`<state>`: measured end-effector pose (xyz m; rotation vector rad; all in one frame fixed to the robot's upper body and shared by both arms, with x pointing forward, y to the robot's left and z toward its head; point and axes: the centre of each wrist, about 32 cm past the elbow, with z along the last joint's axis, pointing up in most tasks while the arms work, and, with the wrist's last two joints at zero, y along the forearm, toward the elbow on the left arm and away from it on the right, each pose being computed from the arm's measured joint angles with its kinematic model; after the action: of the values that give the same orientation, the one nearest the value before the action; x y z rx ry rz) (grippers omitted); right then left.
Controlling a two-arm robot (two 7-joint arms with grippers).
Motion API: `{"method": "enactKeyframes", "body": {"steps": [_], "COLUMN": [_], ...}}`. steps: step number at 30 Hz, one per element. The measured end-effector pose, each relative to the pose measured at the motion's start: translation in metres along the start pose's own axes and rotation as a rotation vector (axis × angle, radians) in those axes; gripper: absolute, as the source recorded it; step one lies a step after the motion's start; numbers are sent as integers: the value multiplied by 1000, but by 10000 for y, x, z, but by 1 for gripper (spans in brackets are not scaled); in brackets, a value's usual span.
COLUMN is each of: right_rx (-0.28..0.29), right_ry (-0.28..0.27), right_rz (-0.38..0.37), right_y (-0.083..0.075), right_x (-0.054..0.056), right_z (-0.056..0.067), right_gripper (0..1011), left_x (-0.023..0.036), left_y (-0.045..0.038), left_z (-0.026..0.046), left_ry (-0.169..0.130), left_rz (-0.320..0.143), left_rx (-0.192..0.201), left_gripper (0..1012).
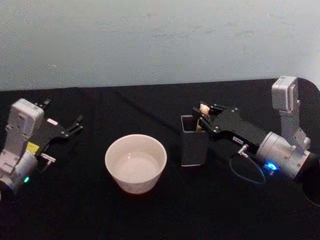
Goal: Pick up the stirring spoon with one hand, stir inside the cup, then place it back in its original position.
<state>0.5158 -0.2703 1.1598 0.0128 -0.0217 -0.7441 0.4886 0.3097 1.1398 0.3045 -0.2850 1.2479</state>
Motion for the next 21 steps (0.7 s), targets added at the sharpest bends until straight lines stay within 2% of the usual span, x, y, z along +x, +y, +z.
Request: {"method": "enactKeyframes", "body": {"steps": [7,11,15,16,18,19,21], "right_rx": [3,3,4,4,4,4,5], "right_ry": [0,1,1,1,1,1,1], "right_rz": [1,1,1,1,2,2,2], "right_y": [-1,-1,-2,-2,-2,-2,-2], "right_x": [2,3,3,3,3,3,3], "right_z": [1,2,2,2,2,2,2], "right_gripper": [243,390,479,536,582,645,683], "left_x": [0,0,0,0,0,0,0], "left_y": [0,0,0,0,0,0,0], "left_z": [0,0,0,0,0,0,0], "left_ry": [0,0,0,0,0,0,0], "left_rz": [0,0,0,0,0,0,0], "left_rx": [0,0,0,0,0,0,0], "left_gripper": [1001,1001,1001,1001,1001,1001,1001]}}
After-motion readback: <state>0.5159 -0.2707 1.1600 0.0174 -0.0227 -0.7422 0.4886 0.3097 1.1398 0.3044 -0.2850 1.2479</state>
